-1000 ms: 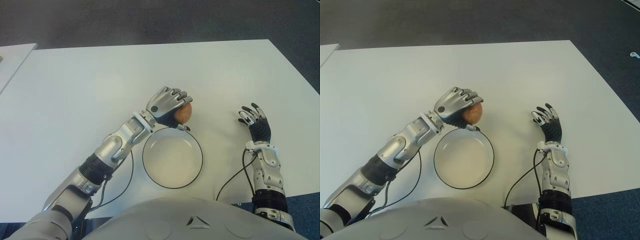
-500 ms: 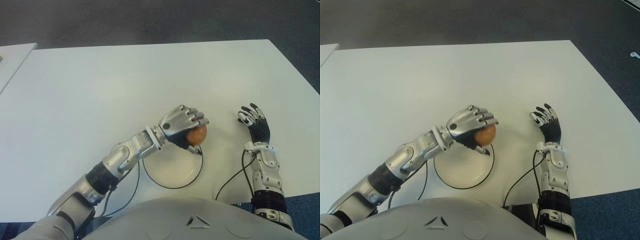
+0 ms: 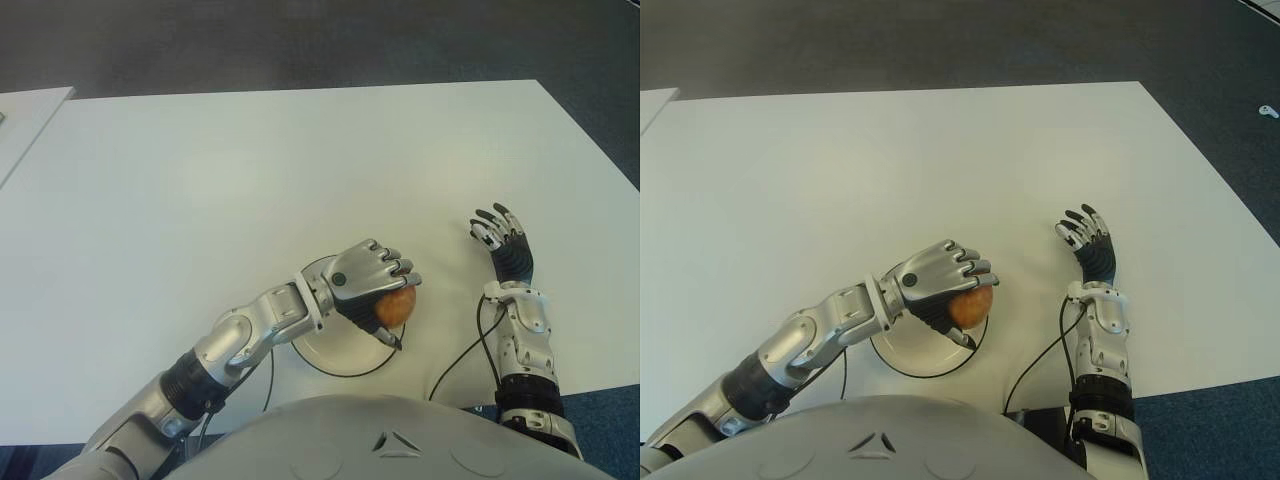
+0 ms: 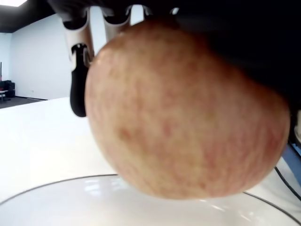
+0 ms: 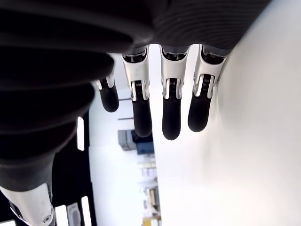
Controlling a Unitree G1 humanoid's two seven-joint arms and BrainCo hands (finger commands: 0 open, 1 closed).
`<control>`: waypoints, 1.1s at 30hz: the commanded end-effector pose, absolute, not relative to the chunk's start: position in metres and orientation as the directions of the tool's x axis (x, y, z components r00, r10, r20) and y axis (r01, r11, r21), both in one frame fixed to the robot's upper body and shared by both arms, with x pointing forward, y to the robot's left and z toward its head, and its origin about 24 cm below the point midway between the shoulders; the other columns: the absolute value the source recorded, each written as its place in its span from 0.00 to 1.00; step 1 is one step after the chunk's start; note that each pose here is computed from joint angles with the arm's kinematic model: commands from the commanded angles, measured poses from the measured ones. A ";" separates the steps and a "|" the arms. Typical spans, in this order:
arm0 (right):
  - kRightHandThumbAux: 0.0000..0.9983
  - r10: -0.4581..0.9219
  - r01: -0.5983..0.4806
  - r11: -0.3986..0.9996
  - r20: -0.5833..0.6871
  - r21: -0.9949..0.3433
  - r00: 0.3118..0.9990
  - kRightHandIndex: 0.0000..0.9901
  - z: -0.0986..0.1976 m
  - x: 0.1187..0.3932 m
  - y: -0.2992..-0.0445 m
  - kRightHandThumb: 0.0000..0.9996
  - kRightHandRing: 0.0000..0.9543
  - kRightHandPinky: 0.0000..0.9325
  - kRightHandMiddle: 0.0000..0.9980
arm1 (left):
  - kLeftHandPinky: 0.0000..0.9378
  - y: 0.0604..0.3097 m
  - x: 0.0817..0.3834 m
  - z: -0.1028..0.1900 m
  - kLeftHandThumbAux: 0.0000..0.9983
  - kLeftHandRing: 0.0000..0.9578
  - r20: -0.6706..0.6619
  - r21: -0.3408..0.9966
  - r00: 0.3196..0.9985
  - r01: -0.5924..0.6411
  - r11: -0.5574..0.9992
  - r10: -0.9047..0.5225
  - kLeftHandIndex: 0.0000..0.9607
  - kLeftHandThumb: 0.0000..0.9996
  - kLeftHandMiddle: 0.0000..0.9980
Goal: Put the apples into the plate.
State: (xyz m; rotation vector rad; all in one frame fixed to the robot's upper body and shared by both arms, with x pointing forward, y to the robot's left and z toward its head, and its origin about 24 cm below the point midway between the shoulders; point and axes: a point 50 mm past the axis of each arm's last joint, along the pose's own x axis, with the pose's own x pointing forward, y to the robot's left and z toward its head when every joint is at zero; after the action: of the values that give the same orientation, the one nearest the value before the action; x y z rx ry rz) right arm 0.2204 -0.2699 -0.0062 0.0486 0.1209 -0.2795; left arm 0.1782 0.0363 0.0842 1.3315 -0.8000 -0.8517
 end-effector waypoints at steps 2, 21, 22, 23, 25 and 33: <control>0.71 -0.280 0.297 0.954 -0.241 0.038 0.929 0.14 -0.031 0.203 -0.280 0.27 0.28 0.30 0.27 | 0.92 0.046 0.167 0.088 0.70 0.90 -0.028 0.999 0.511 0.037 -0.011 -0.859 0.46 0.74 0.84; 0.74 -0.278 0.294 0.955 -0.251 0.030 0.927 0.13 -0.031 0.208 -0.283 0.23 0.27 0.28 0.26 | 0.92 0.065 0.138 0.092 0.70 0.90 -0.060 0.998 0.583 0.041 -0.044 -0.810 0.46 0.72 0.84; 0.74 -0.278 0.294 0.955 -0.251 0.028 0.927 0.13 -0.031 0.208 -0.283 0.23 0.27 0.28 0.26 | 0.92 0.066 0.138 0.092 0.70 0.90 -0.057 0.998 0.585 0.036 -0.044 -0.809 0.46 0.72 0.84; 0.74 -0.278 0.294 0.956 -0.250 0.028 0.928 0.13 -0.031 0.208 -0.282 0.23 0.28 0.28 0.26 | 0.92 0.067 0.139 0.091 0.70 0.90 -0.050 0.999 0.586 0.022 -0.045 -0.809 0.46 0.72 0.84; 0.74 -0.278 0.293 0.956 -0.243 0.029 0.929 0.13 -0.031 0.207 -0.281 0.23 0.28 0.28 0.26 | 0.93 0.068 0.141 0.090 0.70 0.90 -0.039 0.999 0.585 0.004 -0.046 -0.810 0.46 0.72 0.84; 0.75 -0.277 0.289 0.957 -0.225 0.022 0.934 0.13 -0.032 0.206 -0.279 0.21 0.28 0.28 0.26 | 0.93 0.068 0.144 0.087 0.70 0.90 -0.023 0.999 0.579 -0.027 -0.047 -0.815 0.46 0.71 0.84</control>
State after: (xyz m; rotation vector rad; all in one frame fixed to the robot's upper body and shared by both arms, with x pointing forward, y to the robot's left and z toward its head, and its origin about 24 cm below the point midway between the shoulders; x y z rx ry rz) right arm 0.2211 -0.2839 -0.0088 0.0275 0.1062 -0.2807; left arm 0.1426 0.0678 0.0896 1.4749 -0.7377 -0.7509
